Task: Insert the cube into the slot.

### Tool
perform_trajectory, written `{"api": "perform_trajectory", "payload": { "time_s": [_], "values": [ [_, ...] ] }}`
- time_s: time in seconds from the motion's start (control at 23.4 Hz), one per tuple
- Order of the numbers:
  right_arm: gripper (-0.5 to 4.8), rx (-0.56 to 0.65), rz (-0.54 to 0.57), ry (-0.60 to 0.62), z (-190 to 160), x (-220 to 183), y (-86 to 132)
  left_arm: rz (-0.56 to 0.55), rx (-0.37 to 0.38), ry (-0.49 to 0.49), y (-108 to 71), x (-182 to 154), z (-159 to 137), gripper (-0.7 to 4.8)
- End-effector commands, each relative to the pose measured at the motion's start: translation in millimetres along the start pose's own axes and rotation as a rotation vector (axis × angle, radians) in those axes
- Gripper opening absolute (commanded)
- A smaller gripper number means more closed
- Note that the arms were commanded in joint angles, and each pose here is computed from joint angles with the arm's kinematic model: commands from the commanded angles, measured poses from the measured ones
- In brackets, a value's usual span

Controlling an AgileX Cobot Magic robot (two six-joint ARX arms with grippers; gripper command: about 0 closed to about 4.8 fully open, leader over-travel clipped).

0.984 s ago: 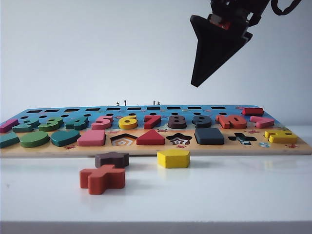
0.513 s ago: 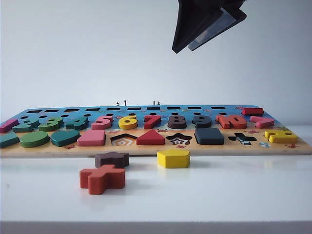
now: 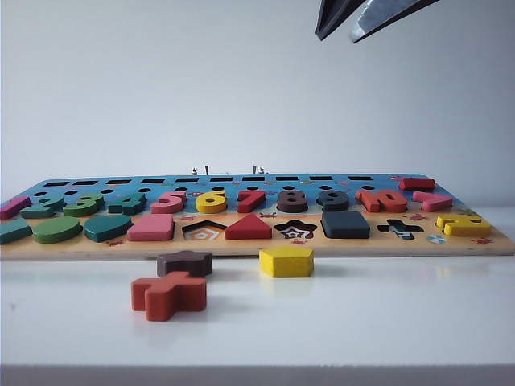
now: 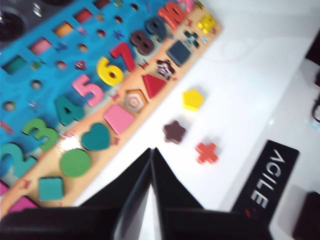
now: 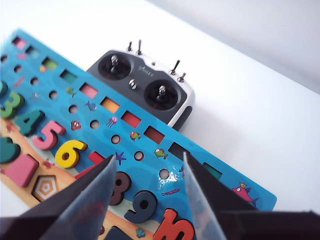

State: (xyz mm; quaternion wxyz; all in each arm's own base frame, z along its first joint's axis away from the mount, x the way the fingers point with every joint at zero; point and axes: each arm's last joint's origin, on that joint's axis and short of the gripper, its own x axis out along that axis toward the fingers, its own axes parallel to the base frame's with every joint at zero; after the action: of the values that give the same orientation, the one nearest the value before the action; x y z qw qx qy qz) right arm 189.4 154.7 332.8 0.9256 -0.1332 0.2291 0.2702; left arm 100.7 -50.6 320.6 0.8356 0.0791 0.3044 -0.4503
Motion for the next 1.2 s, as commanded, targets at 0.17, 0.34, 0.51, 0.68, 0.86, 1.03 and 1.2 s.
{"api": "perform_trajectory", "payload": {
  "time_s": [0.17,0.34,0.51,0.68,0.86,1.03,1.2],
  "values": [
    [2.51,0.095,-0.051,-0.088,-9.3,-20.3,-14.6,0.076,0.033,-0.076,8.8,3.3,0.8,0.2],
    [2.51,0.202,-0.11,-0.12,-36.9,-33.1,-33.5,0.12,0.054,-0.129,15.9,9.0,-2.9,0.2],
    [2.51,0.259,-0.151,-0.126,-69.7,-46.8,-49.6,0.187,0.066,-0.17,21.7,13.2,-11.3,0.2],
    [2.51,0.29,-0.209,-0.151,-94.5,-59.6,-55.2,0.217,0.066,-0.19,25.0,15.6,-18.9,0.2],
    [2.5,0.321,-0.276,-0.197,-124.9,-73.9,-56.8,0.26,0.067,-0.212,28.8,17.9,-25.8,0.2],
    [2.5,0.363,-0.299,-0.276,-151.8,-86.4,-54.1,0.319,0.052,-0.265,30.7,17.6,-34.3,0.2],
    [2.5,0.407,-0.335,-0.332,-159.8,-93.6,-52.8,0.378,0.047,-0.307,31.7,19.3,-43.9,0.2]
  ]
}}
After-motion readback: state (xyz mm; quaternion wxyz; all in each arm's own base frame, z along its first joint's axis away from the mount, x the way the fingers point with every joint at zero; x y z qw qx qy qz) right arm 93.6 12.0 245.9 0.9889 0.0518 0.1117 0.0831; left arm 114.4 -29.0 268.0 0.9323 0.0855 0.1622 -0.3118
